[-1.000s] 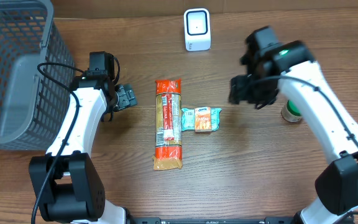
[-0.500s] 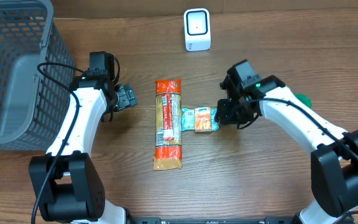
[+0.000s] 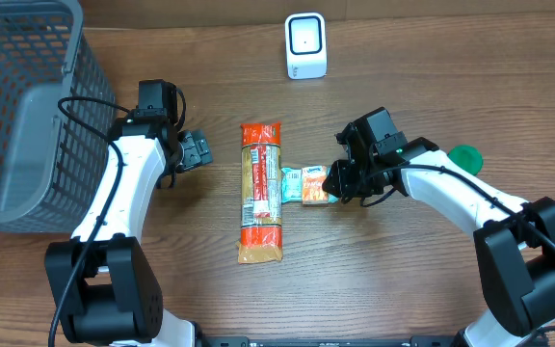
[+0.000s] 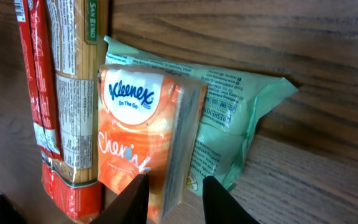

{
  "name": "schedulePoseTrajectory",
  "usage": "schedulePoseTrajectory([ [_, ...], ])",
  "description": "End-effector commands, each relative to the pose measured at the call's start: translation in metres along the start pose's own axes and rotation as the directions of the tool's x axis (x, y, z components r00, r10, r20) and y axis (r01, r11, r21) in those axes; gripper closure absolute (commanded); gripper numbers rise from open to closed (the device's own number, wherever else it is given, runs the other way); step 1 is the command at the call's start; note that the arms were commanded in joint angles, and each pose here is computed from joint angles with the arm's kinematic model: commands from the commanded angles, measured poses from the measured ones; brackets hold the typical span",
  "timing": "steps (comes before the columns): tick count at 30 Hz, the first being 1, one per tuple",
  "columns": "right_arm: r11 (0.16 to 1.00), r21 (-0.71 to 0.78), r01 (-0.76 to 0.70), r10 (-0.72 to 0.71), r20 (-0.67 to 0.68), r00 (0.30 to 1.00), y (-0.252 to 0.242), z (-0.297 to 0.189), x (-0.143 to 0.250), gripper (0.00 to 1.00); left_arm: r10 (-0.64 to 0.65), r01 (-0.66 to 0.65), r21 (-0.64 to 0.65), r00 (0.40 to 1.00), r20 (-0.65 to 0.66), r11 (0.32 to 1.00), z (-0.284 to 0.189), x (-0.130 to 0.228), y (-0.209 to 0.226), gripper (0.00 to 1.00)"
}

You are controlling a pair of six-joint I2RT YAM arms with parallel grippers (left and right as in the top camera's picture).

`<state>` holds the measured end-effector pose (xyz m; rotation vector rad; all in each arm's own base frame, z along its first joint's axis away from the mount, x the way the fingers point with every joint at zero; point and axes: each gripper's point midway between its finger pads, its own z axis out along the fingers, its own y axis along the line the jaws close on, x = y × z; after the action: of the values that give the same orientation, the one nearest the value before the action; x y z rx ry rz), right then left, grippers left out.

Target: Scan the item barcode

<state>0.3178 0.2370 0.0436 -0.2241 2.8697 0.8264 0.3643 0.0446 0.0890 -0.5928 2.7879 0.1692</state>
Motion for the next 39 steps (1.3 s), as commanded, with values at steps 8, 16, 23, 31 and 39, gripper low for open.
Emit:
schedulePoseTrajectory([
  [8, 0.996, 0.090, -0.028, 0.027, 0.012, 1.000, -0.025, 0.009, 0.010, 0.73, 0.010, -0.011, 0.012, 1.000, 0.030, 1.000, -0.009, -0.006, -0.001, 0.00],
  [16, 0.990, 0.108, -0.089, 0.087, 0.019, 0.996, -0.036, 0.005, 0.009, 0.73, 0.010, -0.011, 0.012, 1.000, 0.030, 1.000, -0.009, -0.006, -0.001, 0.00],
  [23, 0.990, 0.108, -0.095, 0.093, 0.022, 0.995, -0.037, 0.004, 0.007, 0.73, 0.010, -0.011, 0.012, 1.000, 0.030, 1.000, -0.009, -0.006, -0.001, 0.00],
  [31, 0.984, 0.123, -0.129, 0.125, 0.040, 0.991, -0.055, -0.015, -0.001, 0.73, 0.010, -0.011, 0.012, 1.000, 0.030, 1.000, -0.009, -0.006, -0.001, 0.00],
  [39, 0.977, 0.145, -0.156, 0.156, 0.011, 0.988, -0.060, -0.037, 0.010, 0.72, 0.010, -0.011, 0.012, 1.000, 0.030, 1.000, -0.009, -0.006, -0.001, 0.00],
])
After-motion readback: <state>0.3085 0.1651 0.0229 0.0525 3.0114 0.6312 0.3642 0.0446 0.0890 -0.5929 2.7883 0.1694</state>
